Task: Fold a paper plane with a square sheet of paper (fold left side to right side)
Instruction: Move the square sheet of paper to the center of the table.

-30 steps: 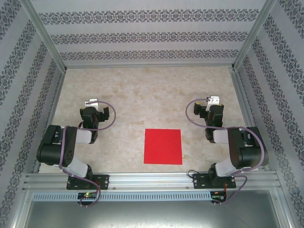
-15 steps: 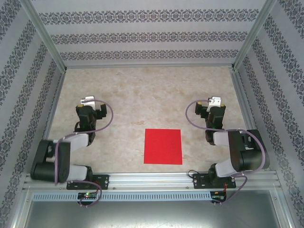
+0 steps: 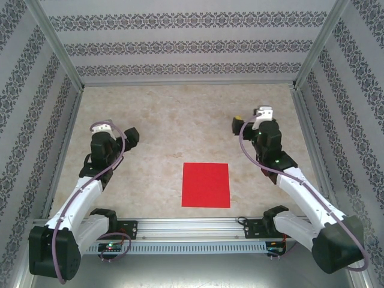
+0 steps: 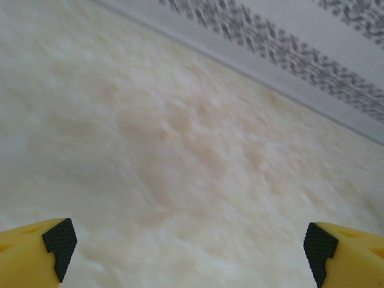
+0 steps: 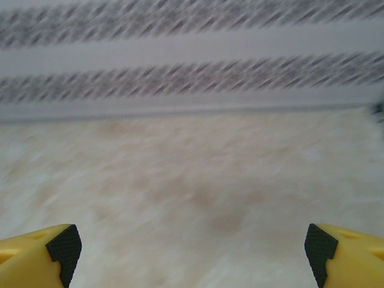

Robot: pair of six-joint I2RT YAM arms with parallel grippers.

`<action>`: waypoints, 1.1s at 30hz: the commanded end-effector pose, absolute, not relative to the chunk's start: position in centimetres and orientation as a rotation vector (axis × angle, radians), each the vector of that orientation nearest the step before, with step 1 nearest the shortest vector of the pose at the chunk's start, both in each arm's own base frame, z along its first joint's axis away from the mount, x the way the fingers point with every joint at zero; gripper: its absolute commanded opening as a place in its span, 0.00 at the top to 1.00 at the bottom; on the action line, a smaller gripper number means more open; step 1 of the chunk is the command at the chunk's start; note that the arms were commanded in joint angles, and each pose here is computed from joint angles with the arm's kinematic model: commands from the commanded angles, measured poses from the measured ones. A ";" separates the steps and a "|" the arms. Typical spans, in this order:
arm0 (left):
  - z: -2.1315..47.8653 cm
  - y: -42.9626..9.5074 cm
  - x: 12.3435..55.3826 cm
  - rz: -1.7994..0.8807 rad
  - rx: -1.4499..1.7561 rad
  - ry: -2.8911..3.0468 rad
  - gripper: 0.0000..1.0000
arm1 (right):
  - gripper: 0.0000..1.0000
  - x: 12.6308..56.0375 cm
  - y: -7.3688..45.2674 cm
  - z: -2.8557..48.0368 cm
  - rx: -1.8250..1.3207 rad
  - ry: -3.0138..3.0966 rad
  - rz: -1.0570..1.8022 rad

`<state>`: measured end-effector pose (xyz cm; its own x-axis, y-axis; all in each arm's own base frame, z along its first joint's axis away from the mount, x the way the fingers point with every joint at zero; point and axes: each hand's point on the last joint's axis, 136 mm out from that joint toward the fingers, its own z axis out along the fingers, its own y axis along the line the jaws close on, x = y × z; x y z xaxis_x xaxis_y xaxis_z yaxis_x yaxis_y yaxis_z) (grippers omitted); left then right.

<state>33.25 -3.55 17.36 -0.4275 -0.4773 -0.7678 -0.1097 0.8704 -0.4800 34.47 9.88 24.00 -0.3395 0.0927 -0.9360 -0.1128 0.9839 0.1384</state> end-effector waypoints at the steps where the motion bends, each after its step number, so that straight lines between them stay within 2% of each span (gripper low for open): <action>1: 15.3 -7.9 31.6 -0.732 -0.478 2.093 0.00 | 0.02 28.6 13.7 16.8 -0.146 2.324 0.304; 8: 13.9 -9.8 31.7 -0.762 -0.432 2.145 0.00 | 0.02 21.4 20.3 9.4 -0.445 2.690 0.313; 14: 14.2 -9.6 31.9 -0.731 -0.414 2.155 0.00 | 0.02 19.4 21.9 5.6 -0.558 2.825 0.244; 27: 14.9 -8.0 30.9 -0.626 -0.436 2.140 0.00 | 0.02 21.8 24.6 1.5 -0.665 2.860 0.081; 33: 15.7 -7.1 30.4 -0.578 -0.455 2.121 0.00 | 0.03 26.2 26.4 0.5 -0.571 2.841 0.093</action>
<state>30.51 -7.44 14.48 -0.5738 -0.5319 -0.6228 -0.1107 0.8038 -0.5845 23.62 25.85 1.18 -0.8952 -0.3919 -0.2122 -0.4072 0.9128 0.0322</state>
